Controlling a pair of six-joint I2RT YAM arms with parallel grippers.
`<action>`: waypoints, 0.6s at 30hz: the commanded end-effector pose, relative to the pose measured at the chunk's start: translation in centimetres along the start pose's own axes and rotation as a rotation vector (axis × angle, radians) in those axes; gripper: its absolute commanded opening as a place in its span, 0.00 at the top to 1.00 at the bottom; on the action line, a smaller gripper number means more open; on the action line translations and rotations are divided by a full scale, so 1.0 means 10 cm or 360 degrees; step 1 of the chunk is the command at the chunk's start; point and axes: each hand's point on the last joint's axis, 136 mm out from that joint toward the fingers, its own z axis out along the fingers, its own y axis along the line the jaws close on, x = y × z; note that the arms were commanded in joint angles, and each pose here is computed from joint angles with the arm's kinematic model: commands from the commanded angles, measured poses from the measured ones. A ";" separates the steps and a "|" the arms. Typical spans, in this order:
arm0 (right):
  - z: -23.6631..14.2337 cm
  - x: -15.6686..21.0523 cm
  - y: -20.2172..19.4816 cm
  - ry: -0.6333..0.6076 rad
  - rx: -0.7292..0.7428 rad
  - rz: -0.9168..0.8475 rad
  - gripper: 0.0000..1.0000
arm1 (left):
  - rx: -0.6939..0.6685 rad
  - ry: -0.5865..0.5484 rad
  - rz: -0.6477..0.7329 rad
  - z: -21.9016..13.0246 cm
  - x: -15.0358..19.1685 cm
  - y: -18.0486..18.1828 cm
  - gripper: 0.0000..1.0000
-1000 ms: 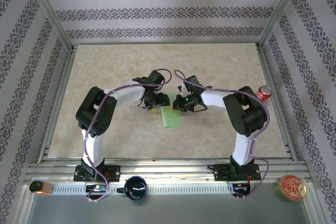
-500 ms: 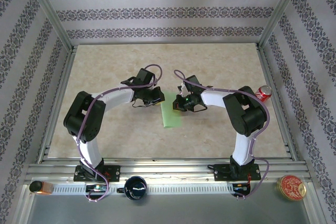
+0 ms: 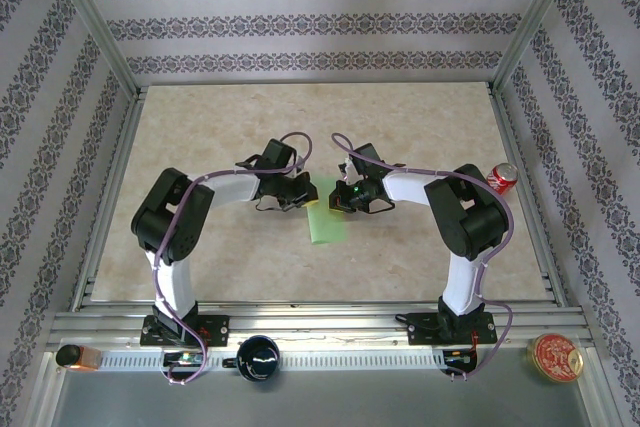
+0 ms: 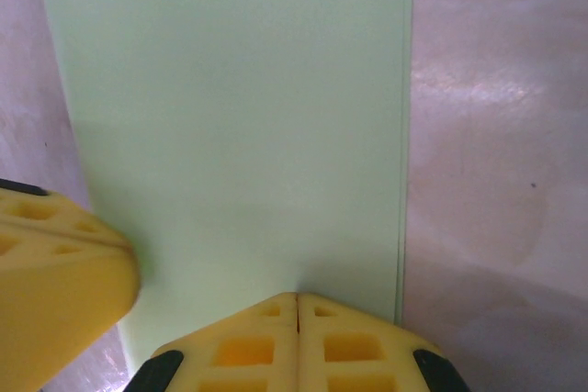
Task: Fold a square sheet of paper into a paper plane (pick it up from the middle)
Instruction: First fold the square sheet of paper in half at the center of the table.
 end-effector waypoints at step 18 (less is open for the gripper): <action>0.09 0.29 -0.42 0.0113 0.0219 0.0155 1.00 | -0.0004 0.0000 -0.0018 -0.16 0.20 0.03 1.00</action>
